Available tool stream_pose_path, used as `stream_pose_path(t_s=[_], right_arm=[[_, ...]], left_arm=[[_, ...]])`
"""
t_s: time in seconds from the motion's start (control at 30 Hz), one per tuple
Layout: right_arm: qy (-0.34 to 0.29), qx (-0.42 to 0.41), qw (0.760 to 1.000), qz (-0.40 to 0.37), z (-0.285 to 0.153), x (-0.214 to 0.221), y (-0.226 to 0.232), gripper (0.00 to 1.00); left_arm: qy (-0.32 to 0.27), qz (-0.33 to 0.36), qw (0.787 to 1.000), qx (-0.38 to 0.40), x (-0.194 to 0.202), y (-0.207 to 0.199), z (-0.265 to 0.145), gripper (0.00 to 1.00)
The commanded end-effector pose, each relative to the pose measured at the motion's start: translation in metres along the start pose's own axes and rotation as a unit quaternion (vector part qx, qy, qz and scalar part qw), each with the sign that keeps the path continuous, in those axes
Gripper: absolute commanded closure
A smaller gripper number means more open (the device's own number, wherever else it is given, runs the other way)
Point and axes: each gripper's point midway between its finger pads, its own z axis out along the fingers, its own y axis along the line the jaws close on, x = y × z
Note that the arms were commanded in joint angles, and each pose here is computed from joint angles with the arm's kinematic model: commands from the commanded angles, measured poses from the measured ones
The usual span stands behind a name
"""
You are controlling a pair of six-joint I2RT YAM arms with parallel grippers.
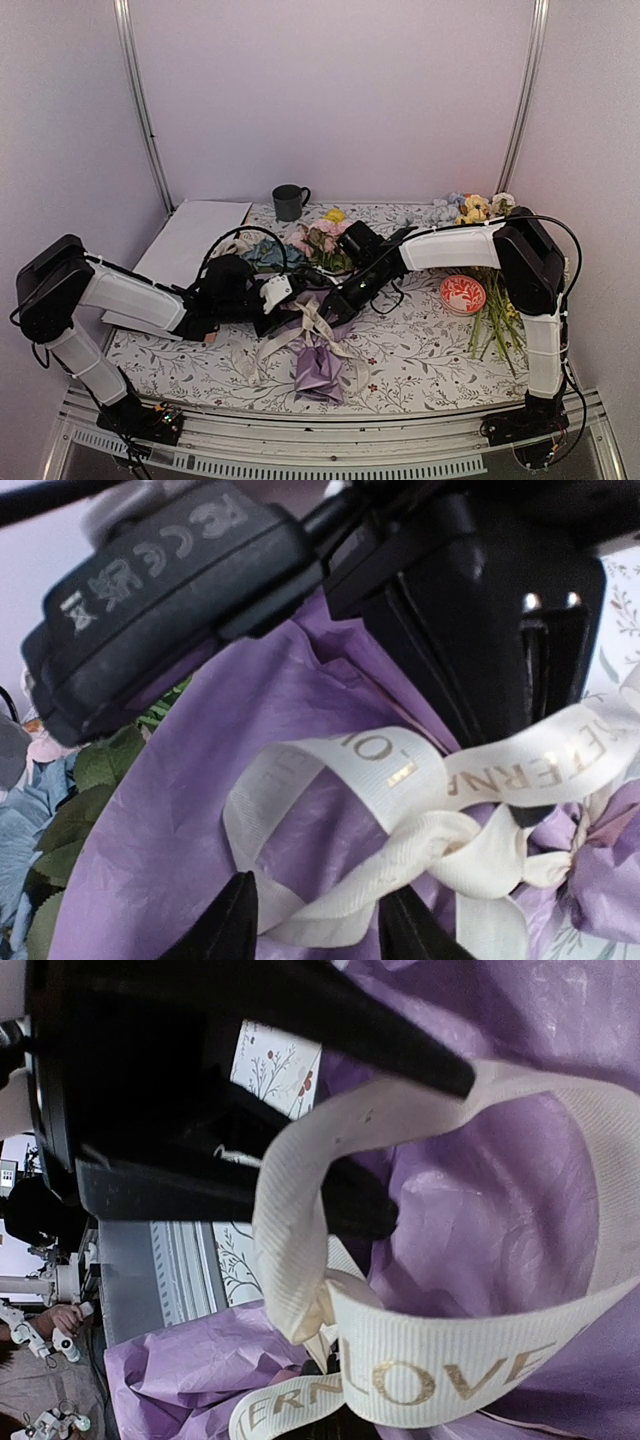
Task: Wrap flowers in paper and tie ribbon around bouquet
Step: Tie the half-tied ribbon around the folded bouquet.
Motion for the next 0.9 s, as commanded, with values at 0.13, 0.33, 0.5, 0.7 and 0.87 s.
stream_pose_path(t_s=[0.13,0.33,0.5,0.7,0.87], right_arm=[[-0.002,0.007,1.000,-0.014,-0.006,-0.001,0.005,1.00],[-0.013,0.102,0.995,0.020,-0.022,-0.003,-0.026,1.00],[-0.035,0.153,0.987,0.038,-0.034,-0.014,-0.035,1.00],[-0.068,0.176,0.980,0.055,-0.046,-0.026,-0.035,1.00],[-0.097,0.172,0.975,0.098,-0.059,-0.023,-0.041,1.00]], left_arm=[[-0.016,-0.037,0.999,-0.025,-0.016,0.002,-0.014,1.00],[0.039,-0.115,0.992,-0.017,0.001,-0.019,-0.034,1.00],[0.072,-0.161,0.984,0.008,0.015,-0.049,-0.039,1.00],[0.119,-0.214,0.969,0.038,0.028,-0.078,-0.041,1.00],[0.155,-0.259,0.952,0.042,0.039,-0.087,-0.048,1.00]])
